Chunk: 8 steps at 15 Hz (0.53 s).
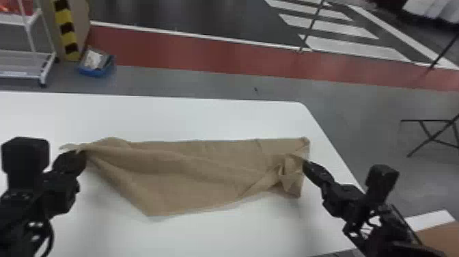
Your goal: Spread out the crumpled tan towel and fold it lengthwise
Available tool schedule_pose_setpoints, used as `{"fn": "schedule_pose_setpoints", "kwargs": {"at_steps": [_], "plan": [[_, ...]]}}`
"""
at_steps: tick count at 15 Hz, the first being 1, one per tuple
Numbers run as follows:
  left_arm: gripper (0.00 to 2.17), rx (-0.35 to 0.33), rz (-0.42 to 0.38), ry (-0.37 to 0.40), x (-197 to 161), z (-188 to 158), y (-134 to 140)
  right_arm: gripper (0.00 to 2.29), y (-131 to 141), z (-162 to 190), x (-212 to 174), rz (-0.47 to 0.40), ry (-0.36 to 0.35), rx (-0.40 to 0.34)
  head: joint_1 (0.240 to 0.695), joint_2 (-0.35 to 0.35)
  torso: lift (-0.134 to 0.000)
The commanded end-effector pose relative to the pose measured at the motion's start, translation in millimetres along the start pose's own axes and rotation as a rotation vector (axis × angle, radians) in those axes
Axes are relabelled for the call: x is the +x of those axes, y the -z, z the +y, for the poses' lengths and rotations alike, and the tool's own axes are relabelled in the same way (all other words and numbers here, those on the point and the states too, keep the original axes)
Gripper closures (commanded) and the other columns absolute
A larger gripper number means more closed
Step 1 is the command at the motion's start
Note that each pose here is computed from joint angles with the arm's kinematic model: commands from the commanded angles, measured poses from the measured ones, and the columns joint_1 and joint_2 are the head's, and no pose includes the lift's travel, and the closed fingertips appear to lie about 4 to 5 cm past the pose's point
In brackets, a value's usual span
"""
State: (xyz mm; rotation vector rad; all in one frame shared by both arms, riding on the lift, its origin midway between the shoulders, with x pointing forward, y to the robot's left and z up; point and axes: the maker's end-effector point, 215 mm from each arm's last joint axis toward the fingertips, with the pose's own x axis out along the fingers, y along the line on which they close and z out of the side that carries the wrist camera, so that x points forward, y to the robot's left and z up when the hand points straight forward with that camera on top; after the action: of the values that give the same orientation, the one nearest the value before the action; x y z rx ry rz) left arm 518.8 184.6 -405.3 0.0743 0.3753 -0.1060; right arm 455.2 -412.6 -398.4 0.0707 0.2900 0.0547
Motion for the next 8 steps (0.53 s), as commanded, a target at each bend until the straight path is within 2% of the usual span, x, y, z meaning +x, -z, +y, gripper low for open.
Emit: {"fn": "schedule_pose_setpoints", "kwargs": {"at_steps": [1,2,3,6,8], "plan": [[0.57,-0.017,-0.073,0.009,9.4,-6.5,-13.7,1.41,-1.8,11.7,7.5,-0.006,-0.003,0.002,0.695,-0.266,-0.124],[0.09,-0.03,-0.094,0.021,3.7,-11.8,-14.6,1.41,-1.6,11.2,8.1,-0.006,0.001,0.001,0.695,-0.248,-0.124],[0.0,-0.043,-0.105,0.025,-5.6,-14.5,-12.7,1.41,-0.9,10.4,7.5,-0.004,0.003,0.001,0.695,-0.247,-0.124],[0.02,-0.114,-0.103,0.051,-41.7,-18.3,-7.3,1.41,4.3,1.7,3.7,0.008,0.013,-0.005,0.695,-0.257,-0.124],[0.03,-0.111,-0.046,0.059,-62.1,-24.2,12.8,1.41,8.8,-2.4,1.4,0.01,0.019,-0.007,0.695,-0.274,-0.124]]}}
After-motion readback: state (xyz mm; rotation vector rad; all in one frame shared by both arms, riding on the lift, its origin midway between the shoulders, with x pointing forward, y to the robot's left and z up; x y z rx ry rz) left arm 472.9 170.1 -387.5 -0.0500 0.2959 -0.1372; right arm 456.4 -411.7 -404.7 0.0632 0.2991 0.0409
